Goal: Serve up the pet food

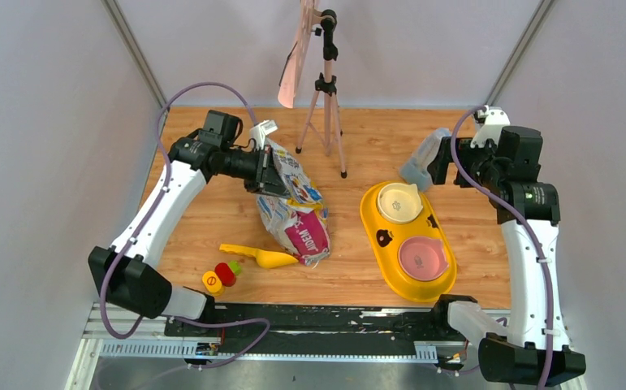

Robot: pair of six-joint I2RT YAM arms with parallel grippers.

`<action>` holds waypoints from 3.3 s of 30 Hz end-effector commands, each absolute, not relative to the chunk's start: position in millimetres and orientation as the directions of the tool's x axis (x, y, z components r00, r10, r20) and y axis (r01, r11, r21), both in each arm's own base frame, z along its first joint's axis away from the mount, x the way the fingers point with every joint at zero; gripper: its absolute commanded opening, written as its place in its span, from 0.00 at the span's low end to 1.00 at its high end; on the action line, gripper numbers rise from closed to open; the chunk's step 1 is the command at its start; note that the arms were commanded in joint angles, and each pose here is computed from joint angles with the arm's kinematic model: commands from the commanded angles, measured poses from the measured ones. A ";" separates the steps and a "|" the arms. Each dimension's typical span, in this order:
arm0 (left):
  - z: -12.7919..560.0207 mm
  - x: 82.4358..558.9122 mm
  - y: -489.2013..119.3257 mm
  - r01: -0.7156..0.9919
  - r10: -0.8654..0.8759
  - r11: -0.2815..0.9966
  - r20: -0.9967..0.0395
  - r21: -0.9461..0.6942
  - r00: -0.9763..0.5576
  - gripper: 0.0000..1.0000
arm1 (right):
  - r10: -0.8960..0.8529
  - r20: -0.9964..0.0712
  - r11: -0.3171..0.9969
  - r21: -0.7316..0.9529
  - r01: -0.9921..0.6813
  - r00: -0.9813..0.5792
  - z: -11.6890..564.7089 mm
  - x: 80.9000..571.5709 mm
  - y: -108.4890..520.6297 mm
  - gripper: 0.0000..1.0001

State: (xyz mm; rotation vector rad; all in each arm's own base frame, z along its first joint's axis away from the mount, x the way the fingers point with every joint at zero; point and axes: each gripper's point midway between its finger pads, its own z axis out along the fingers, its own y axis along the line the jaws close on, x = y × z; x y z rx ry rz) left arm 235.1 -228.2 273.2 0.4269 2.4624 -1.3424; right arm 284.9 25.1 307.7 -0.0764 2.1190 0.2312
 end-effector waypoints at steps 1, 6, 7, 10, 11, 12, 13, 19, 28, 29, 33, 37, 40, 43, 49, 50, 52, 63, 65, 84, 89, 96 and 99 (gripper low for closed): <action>337.3 169.7 -235.5 0.580 0.204 0.231 -0.544 -0.781 -0.814 0.00 | 0.053 -0.887 0.970 0.154 -0.186 -0.460 333.2 295.7 32.6 0.99; 334.2 146.8 -230.6 0.624 0.260 0.205 -0.573 -0.754 -0.777 0.00 | 0.058 -0.889 0.970 0.157 -0.184 -0.453 335.4 301.5 32.3 1.00; 333.9 144.8 -230.4 0.634 0.267 0.201 -0.581 -0.747 -0.769 0.00 | 0.058 -0.891 0.969 0.158 -0.189 -0.449 337.0 302.4 33.2 1.00; 332.8 138.0 -228.8 0.641 0.281 0.197 -0.583 -0.742 -0.762 0.00 | 0.057 -0.894 0.963 0.167 -0.213 -0.444 340.4 304.5 37.6 1.00; 331.6 137.3 -228.5 0.644 0.285 0.194 -0.586 -0.740 -0.759 0.00 | 0.057 -0.893 0.959 0.172 -0.223 -0.446 340.5 304.7 39.5 1.00; 330.9 136.3 -228.1 0.645 0.286 0.194 -0.586 -0.739 -0.758 0.00 | 0.057 -0.893 0.957 0.176 -0.230 -0.447 341.3 305.4 40.8 1.00; 329.1 136.0 -227.7 0.646 0.288 0.195 -0.587 -0.737 -0.757 0.00 | 0.057 -0.891 0.955 0.180 -0.237 -0.450 341.4 306.0 42.2 1.00; 333.0 152.4 -219.0 0.721 0.282 0.262 -0.664 -0.642 -0.693 0.72 | 0.049 -0.891 0.928 0.208 -0.310 -0.452 353.2 302.7 65.2 0.99; 353.2 213.0 -184.5 0.658 0.109 0.486 -0.708 -0.575 -0.698 0.81 | -0.070 -0.896 0.804 0.209 -0.556 -0.438 371.5 299.1 152.9 0.86; 354.8 220.5 -182.3 0.657 0.089 0.500 -0.721 -0.565 -0.688 0.79 | -0.075 -0.893 0.786 0.221 -0.577 -0.444 371.7 300.2 165.1 0.85; 348.7 234.1 -180.7 0.646 0.086 0.520 -0.718 -0.559 -0.691 0.70 | -0.055 -0.879 0.720 0.294 -0.628 -0.474 372.5 304.4 214.4 0.79; 342.2 241.5 -179.1 0.669 0.128 0.521 -0.726 -0.531 -0.676 0.63 | 0.015 -0.861 0.672 0.385 -0.633 -0.508 378.2 303.7 259.7 0.71; 323.8 245.8 -174.2 0.644 0.158 0.552 -0.692 -0.530 -0.704 0.63 | 0.045 -0.857 0.639 0.420 -0.645 -0.514 382.4 299.0 291.4 0.68; 306.3 250.6 -169.2 0.578 0.130 0.607 -0.649 -0.546 -0.750 0.65 | 0.022 -0.842 0.611 0.437 -0.660 -0.538 369.3 294.8 321.6 0.65; 304.5 246.0 -180.5 0.503 0.030 0.556 -0.589 -0.661 -0.807 0.67 | -0.082 -0.775 0.577 0.476 -0.664 -0.627 324.1 289.0 347.3 0.64; 309.1 249.4 -184.3 0.535 0.021 0.529 -0.620 -0.659 -0.784 0.68 | -0.101 -0.764 0.574 0.478 -0.665 -0.637 319.3 287.5 348.2 0.64; 304.5 253.3 -189.8 0.532 -0.009 0.495 -0.616 -0.687 -0.787 0.65 | -0.142 -0.752 0.538 0.488 -0.688 -0.644 318.8 282.5 353.5 0.64; 287.0 252.5 -198.1 0.454 -0.104 0.437 -0.545 -0.776 -0.832 0.42 | -0.169 -0.687 0.448 0.585 -0.676 -0.707 314.8 274.0 374.3 0.61; 289.6 248.0 -197.9 0.457 -0.103 0.432 -0.546 -0.778 -0.832 0.40 | -0.175 -0.663 0.437 0.609 -0.661 -0.727 311.0 271.1 376.6 0.61; 279.2 217.1 -183.2 0.438 -0.074 0.520 -0.549 -0.733 -0.832 0.37 | -0.178 -0.508 0.322 0.779 -0.537 -0.843 304.8 265.4 396.0 0.58; 272.0 211.5 -182.9 0.421 -0.077 0.519 -0.531 -0.744 -0.844 0.36 | -0.151 -0.510 0.355 0.771 -0.528 -0.847 304.2 269.9 394.4 0.59; 274.5 212.3 -187.8 0.411 -0.092 0.481 -0.511 -0.774 -0.855 0.37 | -0.154 -0.511 0.353 0.771 -0.530 -0.846 304.2 268.6 395.1 0.59; 276.6 214.2 -188.5 0.415 -0.098 0.477 -0.516 -0.775 -0.851 0.37 | -0.156 -0.514 0.349 0.770 -0.534 -0.844 305.8 267.9 397.7 0.60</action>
